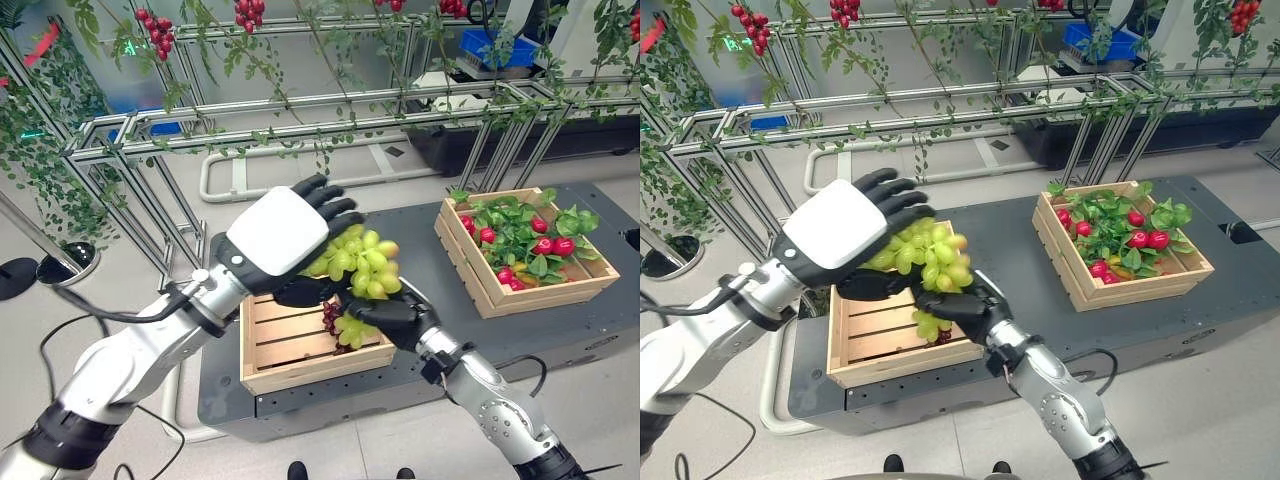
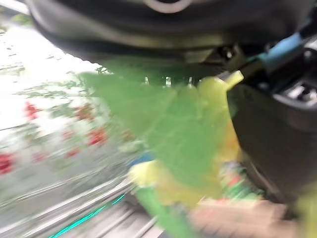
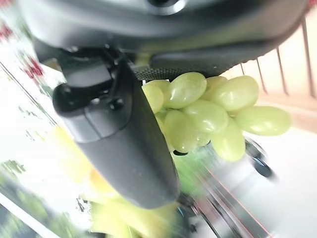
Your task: Pick up the fruits from the basket on one side to the basket on the other side
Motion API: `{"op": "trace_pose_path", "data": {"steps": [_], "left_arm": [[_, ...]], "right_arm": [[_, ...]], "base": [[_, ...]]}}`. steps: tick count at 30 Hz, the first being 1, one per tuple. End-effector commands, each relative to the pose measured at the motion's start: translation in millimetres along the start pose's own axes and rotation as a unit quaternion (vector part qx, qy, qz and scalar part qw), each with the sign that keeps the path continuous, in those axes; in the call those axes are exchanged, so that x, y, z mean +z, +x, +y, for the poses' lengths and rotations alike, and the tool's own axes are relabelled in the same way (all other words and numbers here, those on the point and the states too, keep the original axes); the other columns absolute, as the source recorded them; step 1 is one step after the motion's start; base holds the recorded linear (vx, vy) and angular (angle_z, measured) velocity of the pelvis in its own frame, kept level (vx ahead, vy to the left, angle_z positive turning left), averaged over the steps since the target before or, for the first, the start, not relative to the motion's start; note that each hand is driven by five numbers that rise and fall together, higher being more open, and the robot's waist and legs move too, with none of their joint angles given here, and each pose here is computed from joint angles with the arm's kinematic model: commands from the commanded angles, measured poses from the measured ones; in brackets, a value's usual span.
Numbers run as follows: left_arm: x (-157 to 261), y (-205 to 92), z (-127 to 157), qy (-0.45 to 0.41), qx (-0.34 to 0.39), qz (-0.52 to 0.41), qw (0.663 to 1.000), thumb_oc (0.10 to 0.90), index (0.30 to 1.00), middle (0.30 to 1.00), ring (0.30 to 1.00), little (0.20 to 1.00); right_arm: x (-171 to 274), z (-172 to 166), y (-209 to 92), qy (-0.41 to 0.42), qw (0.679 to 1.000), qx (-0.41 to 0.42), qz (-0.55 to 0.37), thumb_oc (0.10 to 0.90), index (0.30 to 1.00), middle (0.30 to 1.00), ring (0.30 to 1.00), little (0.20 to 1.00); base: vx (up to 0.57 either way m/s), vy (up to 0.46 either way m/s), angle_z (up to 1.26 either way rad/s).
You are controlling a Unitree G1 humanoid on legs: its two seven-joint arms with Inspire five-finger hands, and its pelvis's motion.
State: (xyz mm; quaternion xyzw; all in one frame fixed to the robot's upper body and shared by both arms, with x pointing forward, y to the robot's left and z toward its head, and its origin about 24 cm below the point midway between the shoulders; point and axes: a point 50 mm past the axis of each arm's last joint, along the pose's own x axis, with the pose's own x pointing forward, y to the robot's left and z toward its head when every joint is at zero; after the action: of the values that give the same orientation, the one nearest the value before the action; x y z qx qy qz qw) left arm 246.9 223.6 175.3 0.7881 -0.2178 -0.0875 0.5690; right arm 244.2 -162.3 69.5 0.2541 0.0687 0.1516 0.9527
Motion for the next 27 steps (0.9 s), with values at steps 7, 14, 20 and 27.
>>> {"op": "trace_pose_path", "data": {"steps": [7,14,20,27], "left_arm": [[-79,-18,18,0.125,-0.047,0.176,0.975,0.800,0.900,0.900,0.900,0.900],[-79,-20,15,0.121,-0.054,0.173,0.976,0.800,0.900,0.900,0.900,0.900],[-46,-12,17,-0.064,0.040,0.067,0.995,0.800,0.900,0.900,0.900,0.900],[-17,-2,19,-0.379,0.184,0.011,0.907,0.800,0.900,0.900,0.900,0.900]], "right_arm": [[83,-14,-9,-0.037,0.978,-0.022,-0.202,0.400,0.300,0.300,0.300,0.300],[87,-17,-11,-0.046,0.976,-0.031,-0.212,0.400,0.300,0.300,0.300,0.300],[81,-15,-12,-0.044,0.976,-0.032,-0.212,0.400,0.300,0.300,0.300,0.300],[69,-12,-6,-0.066,0.977,-0.021,-0.200,0.400,0.300,0.300,0.300,0.300]], "base": [[-0.03,-0.012,0.00],[-0.01,0.000,0.00],[0.00,0.000,0.00],[0.01,-0.013,-0.01]]}}
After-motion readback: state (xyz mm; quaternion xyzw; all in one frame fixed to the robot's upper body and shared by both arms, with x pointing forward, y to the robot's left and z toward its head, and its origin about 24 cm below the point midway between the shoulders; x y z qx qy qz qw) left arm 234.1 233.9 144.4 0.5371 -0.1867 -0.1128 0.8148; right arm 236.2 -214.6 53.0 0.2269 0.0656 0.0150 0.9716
